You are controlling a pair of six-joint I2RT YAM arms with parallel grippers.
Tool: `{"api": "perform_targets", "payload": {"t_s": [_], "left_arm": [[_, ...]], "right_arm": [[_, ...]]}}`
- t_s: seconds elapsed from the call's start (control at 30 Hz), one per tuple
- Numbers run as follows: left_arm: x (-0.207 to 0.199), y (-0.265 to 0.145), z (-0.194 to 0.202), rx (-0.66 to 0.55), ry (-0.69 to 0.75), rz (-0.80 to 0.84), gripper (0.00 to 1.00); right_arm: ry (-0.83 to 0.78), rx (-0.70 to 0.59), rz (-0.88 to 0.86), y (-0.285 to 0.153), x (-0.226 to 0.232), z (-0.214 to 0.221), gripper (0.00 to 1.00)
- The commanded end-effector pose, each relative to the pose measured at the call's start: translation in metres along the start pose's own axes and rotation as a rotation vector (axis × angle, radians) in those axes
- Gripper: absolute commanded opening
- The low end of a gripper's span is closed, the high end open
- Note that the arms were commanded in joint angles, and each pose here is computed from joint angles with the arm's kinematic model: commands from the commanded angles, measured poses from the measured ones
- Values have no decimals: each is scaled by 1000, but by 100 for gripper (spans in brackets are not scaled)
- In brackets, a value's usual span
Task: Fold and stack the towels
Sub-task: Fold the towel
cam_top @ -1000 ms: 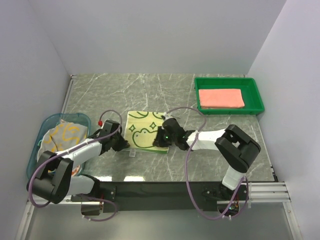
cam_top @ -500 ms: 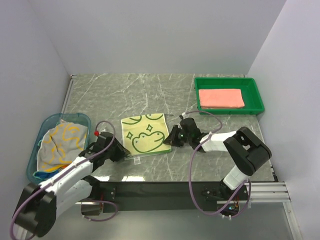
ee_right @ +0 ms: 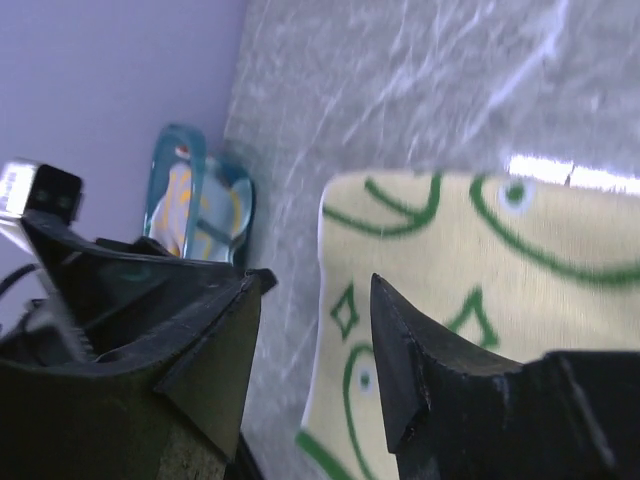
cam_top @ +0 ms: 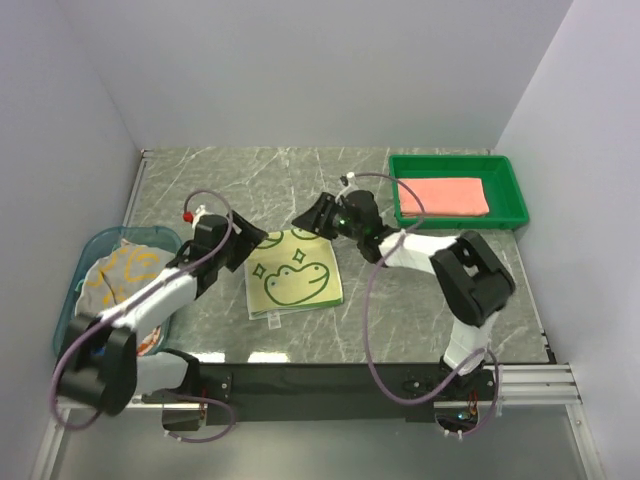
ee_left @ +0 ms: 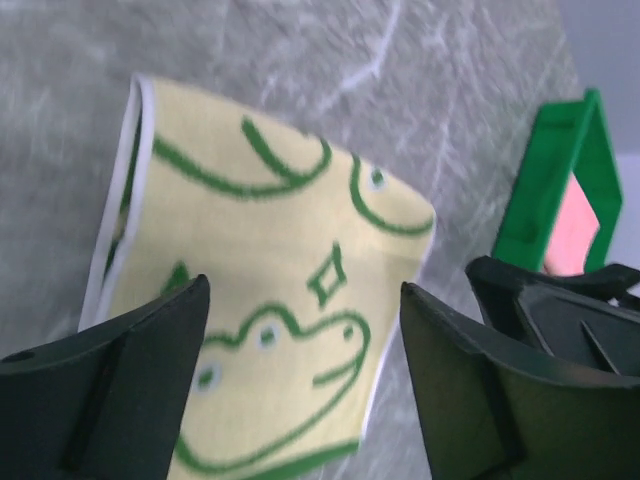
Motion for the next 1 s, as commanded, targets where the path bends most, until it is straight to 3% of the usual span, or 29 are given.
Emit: {"api": "perform_targets", "payload": {"t_s": [0.0,0.17,0.43,0.7,0.97], "left_arm": [[-35,28,-21,-57,-7,149,80],[-23,72,-25,-34,-42,124,79],[20,96,-21,-36,-136,94,77],[64,89,-7,-18,-242,53,77],[50,87,-16,-23,-205,57,79]], "right_arm": [[10,-77,-73,26,7,-26,55],[54,-106,-27,54,-19,-26,56],[194,-117,25,78,-72,-3,56],[336,-221,94,47,-122,0,56],[276,-257,143,31,-124,-21,55]]}}
Point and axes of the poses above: each gripper's point midway between its finger pads, its own y axis out along the fingers, its own x axis along the line the jaws close on, z = x × y, the point moved 7 cm from there along -y, back along the fingers, and after that the axes turned 9 degrees about -y, right-handed, at the moved point
